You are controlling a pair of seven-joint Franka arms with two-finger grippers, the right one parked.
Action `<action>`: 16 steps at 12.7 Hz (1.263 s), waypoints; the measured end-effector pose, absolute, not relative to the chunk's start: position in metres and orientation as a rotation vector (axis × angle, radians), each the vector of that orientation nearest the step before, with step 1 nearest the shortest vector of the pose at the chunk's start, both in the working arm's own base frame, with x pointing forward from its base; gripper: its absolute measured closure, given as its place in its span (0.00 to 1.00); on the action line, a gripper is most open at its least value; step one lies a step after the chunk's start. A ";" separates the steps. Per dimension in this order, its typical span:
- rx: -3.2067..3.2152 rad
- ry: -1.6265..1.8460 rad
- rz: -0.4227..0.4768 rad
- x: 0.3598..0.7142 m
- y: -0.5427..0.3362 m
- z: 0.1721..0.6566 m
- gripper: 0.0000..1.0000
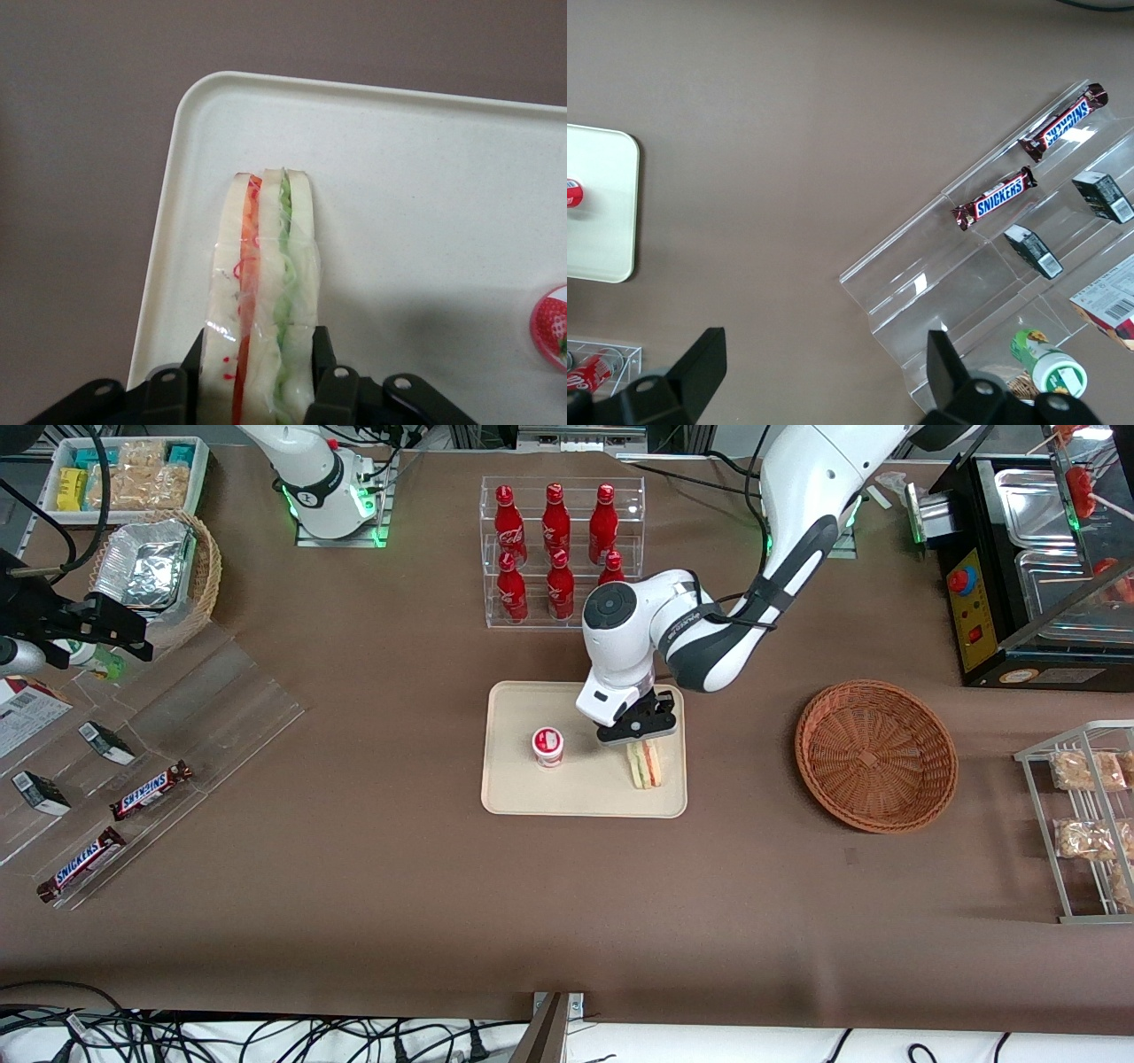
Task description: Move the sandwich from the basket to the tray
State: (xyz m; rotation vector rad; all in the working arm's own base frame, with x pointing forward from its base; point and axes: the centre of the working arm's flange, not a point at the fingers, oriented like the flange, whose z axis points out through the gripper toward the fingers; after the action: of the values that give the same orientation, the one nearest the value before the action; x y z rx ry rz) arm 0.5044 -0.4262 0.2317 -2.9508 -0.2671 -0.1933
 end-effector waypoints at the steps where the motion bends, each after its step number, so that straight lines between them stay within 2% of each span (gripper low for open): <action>1: -2.951 -0.269 -0.194 0.505 -0.426 0.232 0.50; 2: -2.952 -0.273 -0.196 0.505 -0.427 0.233 0.48; 4: -2.964 -0.299 -0.221 0.513 -0.429 0.242 0.27; 7: -2.977 -0.358 -0.246 0.527 -0.430 0.268 0.00; 9: -2.978 -0.424 -0.212 0.536 -0.423 0.299 0.00; 13: -2.981 -0.414 -0.014 0.583 -0.365 0.394 0.00; 16: -2.983 -0.416 0.037 0.613 -0.317 0.438 0.00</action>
State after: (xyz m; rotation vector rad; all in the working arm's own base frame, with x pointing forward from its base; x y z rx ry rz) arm 0.6127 -0.3170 0.4379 -2.9835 -0.4162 0.0370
